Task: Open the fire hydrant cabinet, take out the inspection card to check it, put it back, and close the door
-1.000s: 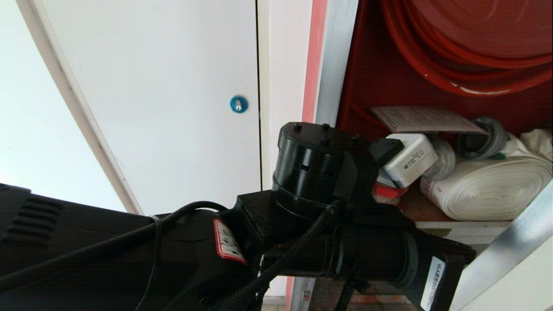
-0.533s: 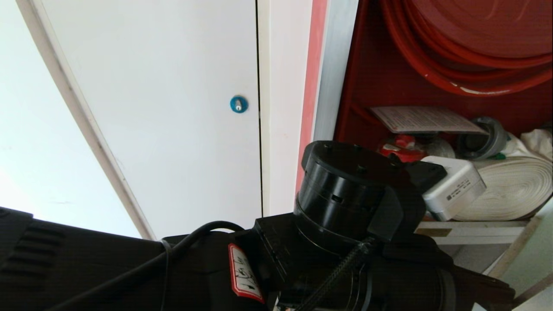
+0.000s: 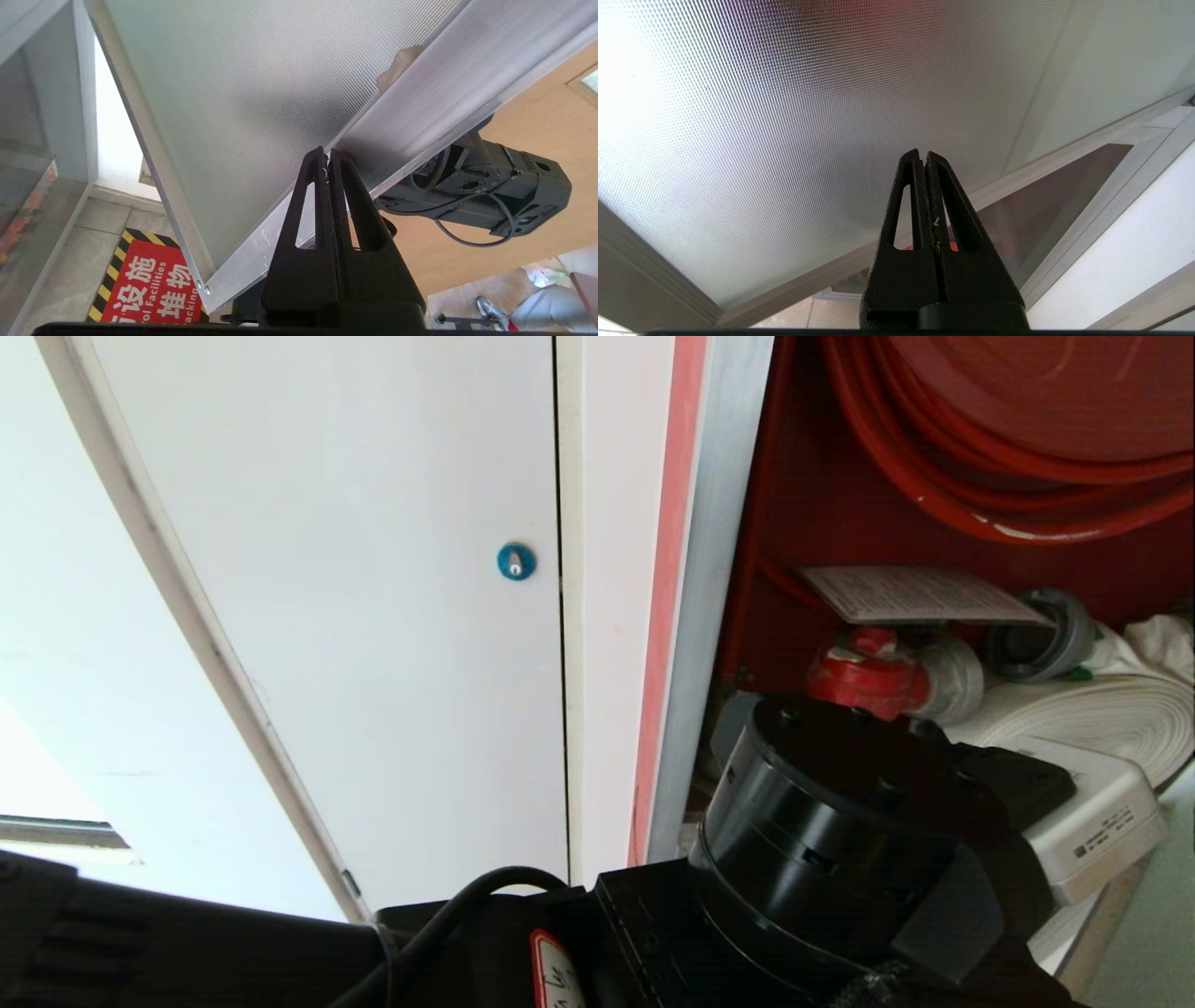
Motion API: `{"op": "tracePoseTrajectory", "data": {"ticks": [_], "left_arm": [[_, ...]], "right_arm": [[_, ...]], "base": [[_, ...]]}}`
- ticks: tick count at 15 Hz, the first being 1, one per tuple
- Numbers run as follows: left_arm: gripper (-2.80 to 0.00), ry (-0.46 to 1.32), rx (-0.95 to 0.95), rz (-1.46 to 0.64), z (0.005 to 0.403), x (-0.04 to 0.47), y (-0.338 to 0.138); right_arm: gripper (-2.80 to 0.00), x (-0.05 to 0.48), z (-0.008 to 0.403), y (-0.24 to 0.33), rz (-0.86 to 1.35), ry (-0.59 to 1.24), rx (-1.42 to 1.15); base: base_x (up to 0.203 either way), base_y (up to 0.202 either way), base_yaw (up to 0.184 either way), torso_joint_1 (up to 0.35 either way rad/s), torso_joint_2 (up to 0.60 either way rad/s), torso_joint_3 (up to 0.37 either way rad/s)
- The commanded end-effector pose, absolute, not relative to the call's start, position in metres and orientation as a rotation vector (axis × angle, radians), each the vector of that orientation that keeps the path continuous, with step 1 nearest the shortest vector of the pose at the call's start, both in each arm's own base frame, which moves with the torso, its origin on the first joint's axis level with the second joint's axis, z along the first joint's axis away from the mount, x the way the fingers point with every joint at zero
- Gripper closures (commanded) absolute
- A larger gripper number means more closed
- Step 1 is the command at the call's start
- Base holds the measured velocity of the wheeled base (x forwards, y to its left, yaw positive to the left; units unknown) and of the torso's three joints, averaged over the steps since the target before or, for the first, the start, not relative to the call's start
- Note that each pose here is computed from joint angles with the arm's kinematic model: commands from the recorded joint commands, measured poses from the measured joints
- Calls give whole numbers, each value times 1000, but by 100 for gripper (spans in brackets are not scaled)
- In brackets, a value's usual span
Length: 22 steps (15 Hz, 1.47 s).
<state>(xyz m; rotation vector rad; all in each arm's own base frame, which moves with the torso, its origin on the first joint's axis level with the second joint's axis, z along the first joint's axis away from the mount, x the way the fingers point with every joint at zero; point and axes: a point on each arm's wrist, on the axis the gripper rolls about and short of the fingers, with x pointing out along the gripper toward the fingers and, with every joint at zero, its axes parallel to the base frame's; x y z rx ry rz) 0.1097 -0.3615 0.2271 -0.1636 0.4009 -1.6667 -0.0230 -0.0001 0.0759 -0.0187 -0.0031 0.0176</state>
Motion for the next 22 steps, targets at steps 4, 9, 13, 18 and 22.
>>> {"op": "tracePoseTrajectory", "data": {"ticks": [4,9,13,18,22], "left_arm": [[0,410,-160,-1698,226,99,-366],[0,407,-160,-1711,227,94,-366],[0,413,-156,-1717,225,91,-367],[0,421,-153,-1714,222,92,-367],[0,435,-150,-1629,213,114,-358]], "right_arm": [[0,-23,76,0,18,-2,-19],[0,-23,76,0,18,-2,-18],[0,-23,76,0,18,-2,-18],[0,-23,76,0,18,-2,-17],[0,-23,76,0,17,-2,-17]], "base": [[0,0,0,0,0,0],[0,0,0,0,0,0],[0,0,0,0,0,0],[0,0,0,0,0,0],[0,0,0,0,0,0]]}}
